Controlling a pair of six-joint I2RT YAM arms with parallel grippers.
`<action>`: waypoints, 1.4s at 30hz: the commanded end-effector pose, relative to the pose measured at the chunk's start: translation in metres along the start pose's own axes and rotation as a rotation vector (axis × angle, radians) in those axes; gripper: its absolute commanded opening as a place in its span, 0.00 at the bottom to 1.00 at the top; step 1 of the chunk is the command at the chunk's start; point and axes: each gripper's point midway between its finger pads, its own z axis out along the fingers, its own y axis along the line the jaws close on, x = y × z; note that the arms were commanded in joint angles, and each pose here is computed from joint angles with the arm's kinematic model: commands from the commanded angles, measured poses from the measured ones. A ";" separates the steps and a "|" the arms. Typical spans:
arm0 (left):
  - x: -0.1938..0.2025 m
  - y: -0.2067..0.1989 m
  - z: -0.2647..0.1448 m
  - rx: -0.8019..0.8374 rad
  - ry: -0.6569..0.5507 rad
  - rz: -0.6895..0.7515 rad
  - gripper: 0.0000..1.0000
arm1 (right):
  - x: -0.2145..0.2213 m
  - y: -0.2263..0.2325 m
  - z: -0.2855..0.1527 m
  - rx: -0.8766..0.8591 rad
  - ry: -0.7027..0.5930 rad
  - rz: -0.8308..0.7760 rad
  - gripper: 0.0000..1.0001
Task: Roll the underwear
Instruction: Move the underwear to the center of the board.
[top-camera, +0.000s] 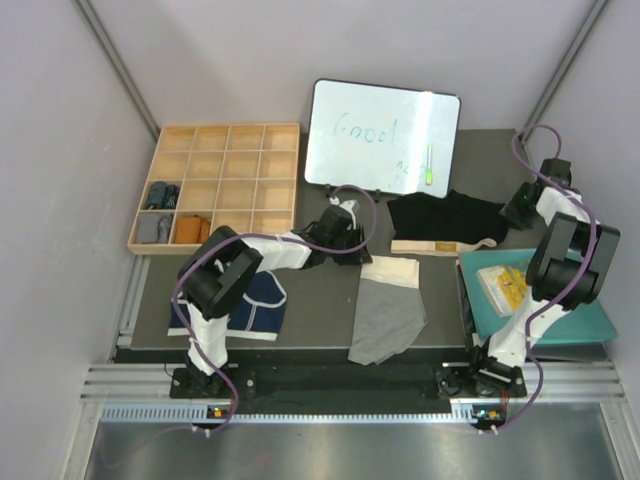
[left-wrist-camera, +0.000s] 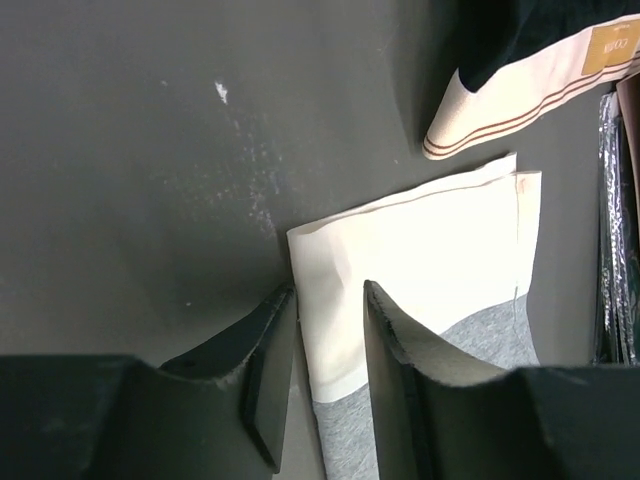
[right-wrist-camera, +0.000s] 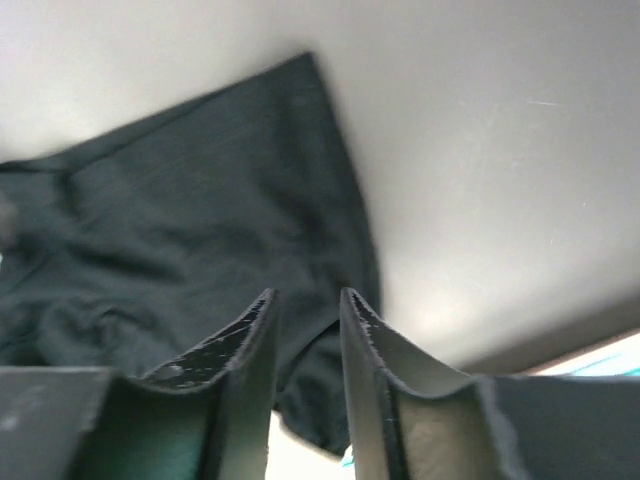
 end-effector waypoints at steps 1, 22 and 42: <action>0.020 0.023 0.013 -0.121 0.054 0.021 0.36 | -0.019 0.025 -0.048 -0.100 -0.104 -0.012 0.38; -0.033 0.080 -0.011 -0.392 -0.110 0.046 0.00 | 0.106 0.155 -0.108 -0.378 -0.029 -0.325 0.50; -0.069 0.093 -0.009 -0.367 -0.148 0.068 0.00 | 0.263 0.163 -0.101 -0.502 0.236 -0.528 0.65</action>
